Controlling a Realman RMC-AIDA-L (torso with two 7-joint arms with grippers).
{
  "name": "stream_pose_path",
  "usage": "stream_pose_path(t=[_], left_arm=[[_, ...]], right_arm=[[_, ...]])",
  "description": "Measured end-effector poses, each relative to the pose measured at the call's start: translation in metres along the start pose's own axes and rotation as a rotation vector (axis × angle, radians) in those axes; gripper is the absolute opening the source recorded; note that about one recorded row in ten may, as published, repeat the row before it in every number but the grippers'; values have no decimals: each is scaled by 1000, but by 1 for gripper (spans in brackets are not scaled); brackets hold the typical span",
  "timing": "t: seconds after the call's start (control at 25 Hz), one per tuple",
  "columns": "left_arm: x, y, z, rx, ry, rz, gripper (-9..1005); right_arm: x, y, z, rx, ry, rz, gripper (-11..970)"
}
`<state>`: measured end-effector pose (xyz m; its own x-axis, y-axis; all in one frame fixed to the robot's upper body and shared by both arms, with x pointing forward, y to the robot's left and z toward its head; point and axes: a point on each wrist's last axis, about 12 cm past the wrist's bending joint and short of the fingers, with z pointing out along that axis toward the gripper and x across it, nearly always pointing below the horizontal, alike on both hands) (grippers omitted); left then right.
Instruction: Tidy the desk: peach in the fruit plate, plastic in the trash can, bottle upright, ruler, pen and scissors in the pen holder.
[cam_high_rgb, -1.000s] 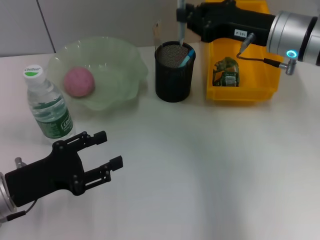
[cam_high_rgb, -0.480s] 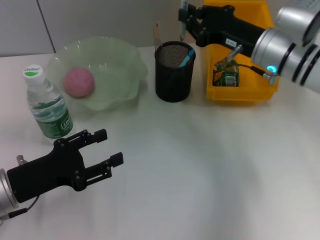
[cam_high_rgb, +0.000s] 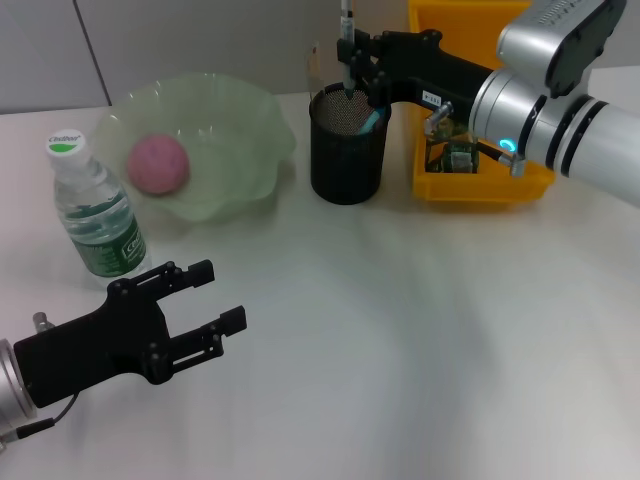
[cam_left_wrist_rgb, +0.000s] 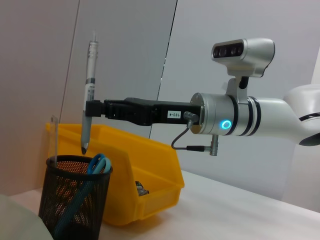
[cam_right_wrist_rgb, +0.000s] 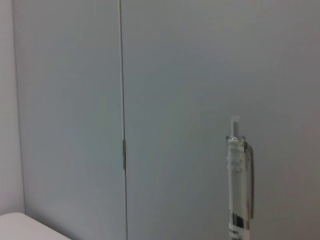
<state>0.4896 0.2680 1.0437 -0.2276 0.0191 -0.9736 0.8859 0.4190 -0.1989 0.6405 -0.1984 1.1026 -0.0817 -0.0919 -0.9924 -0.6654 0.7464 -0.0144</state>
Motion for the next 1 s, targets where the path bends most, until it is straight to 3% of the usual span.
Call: stream_pose_path(t=[0.72, 1.0], left_arm=[[1, -1, -2, -1, -4, -4, 765], [0, -1, -2, -1, -4, -2, 766]], right_arm=[[11, 4, 8, 20, 72, 16, 151], [12, 4, 7, 22, 74, 23, 333]])
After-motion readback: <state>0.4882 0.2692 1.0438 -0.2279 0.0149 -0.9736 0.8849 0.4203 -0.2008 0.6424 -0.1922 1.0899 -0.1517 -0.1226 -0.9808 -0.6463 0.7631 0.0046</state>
